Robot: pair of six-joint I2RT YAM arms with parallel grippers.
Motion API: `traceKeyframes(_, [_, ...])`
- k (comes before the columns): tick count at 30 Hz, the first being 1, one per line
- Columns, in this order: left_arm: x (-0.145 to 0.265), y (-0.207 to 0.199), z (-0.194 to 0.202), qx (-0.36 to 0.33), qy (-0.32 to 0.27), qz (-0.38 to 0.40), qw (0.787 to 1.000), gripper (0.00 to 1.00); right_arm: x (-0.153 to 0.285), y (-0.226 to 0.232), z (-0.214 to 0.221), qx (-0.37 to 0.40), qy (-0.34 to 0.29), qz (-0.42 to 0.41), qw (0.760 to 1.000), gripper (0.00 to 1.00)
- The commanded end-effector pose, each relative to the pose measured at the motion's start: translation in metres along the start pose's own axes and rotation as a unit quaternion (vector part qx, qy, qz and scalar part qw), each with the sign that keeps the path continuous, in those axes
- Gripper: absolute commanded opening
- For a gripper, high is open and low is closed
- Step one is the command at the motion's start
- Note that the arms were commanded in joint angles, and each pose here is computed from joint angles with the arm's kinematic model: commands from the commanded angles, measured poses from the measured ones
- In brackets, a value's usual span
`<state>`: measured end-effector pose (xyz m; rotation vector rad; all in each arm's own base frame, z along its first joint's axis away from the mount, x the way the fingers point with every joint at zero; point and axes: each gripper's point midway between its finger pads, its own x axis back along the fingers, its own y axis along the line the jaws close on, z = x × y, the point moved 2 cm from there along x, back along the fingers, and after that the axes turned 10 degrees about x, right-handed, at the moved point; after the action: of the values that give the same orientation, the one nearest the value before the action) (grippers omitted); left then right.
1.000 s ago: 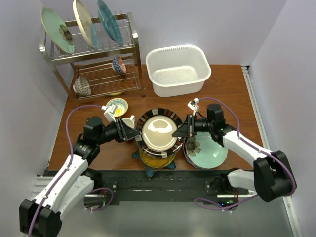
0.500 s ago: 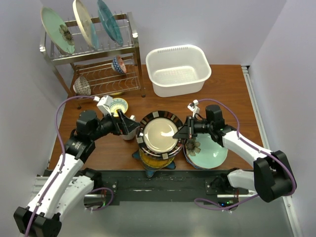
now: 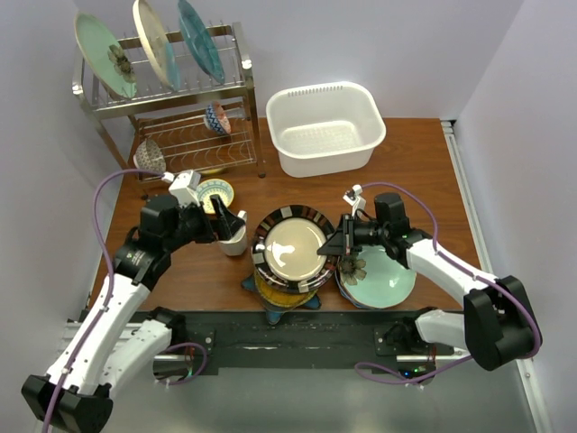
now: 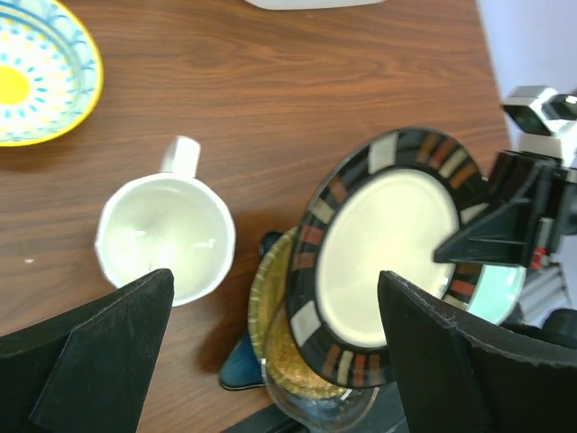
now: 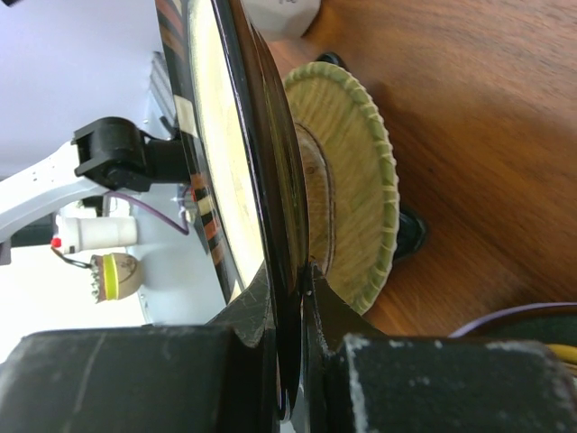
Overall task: Place the plates into the plastic bin on the countertop
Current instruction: Pick up the plate from the corner of the board, then place the plate in the plastic bin.
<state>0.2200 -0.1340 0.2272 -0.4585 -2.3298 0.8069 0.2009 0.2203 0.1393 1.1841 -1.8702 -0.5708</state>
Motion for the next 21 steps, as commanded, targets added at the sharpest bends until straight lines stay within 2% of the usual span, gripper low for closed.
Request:
traceKeyframes(1, [0.002, 0.010, -0.020, -0.034, -0.024, -0.060, 0.997, 1.00, 0.009, 0.033, -0.037, 0.068, -0.040, -0.038, 0.996, 0.00])
traceKeyframes(7, [-0.007, 0.016, -0.030, -0.053, -0.008, -0.097, 0.994, 1.00, 0.007, 0.032, -0.044, 0.065, -0.040, -0.029, 0.997, 0.00])
traceKeyframes(21, [-0.031, 0.024, -0.030, -0.049, 0.014, -0.113, 0.992, 1.00, -0.003, 0.027, -0.076, 0.045, -0.050, -0.011, 0.998, 0.00])
